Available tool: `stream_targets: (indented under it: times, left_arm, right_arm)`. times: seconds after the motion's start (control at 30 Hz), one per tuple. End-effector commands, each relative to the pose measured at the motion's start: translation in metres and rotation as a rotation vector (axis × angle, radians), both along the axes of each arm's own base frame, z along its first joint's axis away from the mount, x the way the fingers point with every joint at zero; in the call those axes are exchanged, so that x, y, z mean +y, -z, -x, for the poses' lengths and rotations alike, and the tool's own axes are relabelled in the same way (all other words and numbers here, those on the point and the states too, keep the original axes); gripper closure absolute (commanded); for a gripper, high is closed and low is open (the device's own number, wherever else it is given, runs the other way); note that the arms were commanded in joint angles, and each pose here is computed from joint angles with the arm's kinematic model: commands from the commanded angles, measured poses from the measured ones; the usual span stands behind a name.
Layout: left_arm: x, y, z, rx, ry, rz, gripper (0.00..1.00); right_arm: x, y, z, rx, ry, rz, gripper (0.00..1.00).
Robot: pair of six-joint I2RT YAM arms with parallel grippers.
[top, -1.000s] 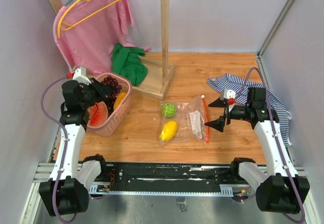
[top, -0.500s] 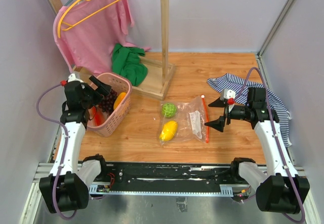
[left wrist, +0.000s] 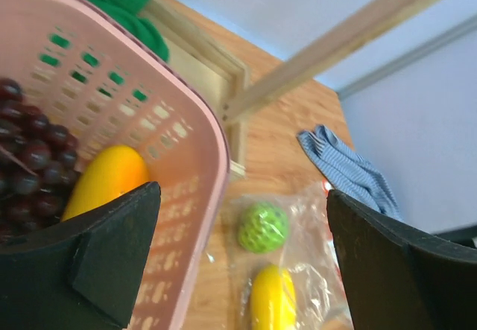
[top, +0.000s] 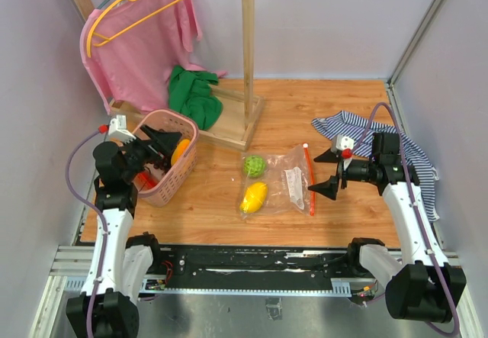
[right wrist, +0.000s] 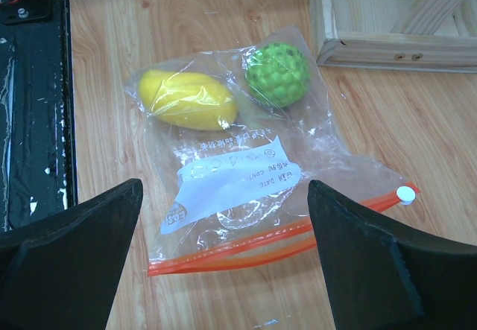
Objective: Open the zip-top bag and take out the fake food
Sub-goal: Pick up the fake fruit from the zipper food storage bag.
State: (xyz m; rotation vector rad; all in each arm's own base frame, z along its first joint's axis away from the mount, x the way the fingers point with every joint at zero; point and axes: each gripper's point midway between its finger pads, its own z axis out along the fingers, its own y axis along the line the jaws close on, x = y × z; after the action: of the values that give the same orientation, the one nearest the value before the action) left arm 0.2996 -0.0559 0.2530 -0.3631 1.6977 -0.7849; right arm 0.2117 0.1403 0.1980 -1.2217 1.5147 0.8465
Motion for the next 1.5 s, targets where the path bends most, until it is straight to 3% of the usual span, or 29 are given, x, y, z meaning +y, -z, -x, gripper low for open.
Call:
stream_targets:
  times: [0.0,0.43,0.9,1.13,1.27,1.47]
  left_arm:
    - [-0.032,-0.018,0.016,-0.089,0.205,0.064,0.05]
    - [-0.066,-0.027,0.048,-0.152,0.340,0.135,0.09]
    - [-0.144,-0.007,0.064,-0.088,0.497,0.119,0.12]
    - [-0.167,0.010,0.069,-0.043,0.512,0.102,0.14]
    - [-0.179,0.021,0.071,-0.017,0.521,0.088,0.14]
    - [-0.190,0.042,0.071,0.030,0.511,0.052,0.15]
  right_arm:
    - [-0.006,0.004,-0.004,-0.011,0.029,0.010,0.07]
    - [-0.017,0.014,-0.019,0.019,0.114,0.058,0.06]
    - [-0.057,0.040,-0.060,0.160,0.409,0.136,0.07]
    - [-0.071,0.057,-0.072,0.272,0.527,0.155,0.13]
    - [-0.076,0.069,-0.077,0.366,0.567,0.174,0.25]
    - [-0.074,0.084,-0.076,0.487,0.563,0.173,0.63]
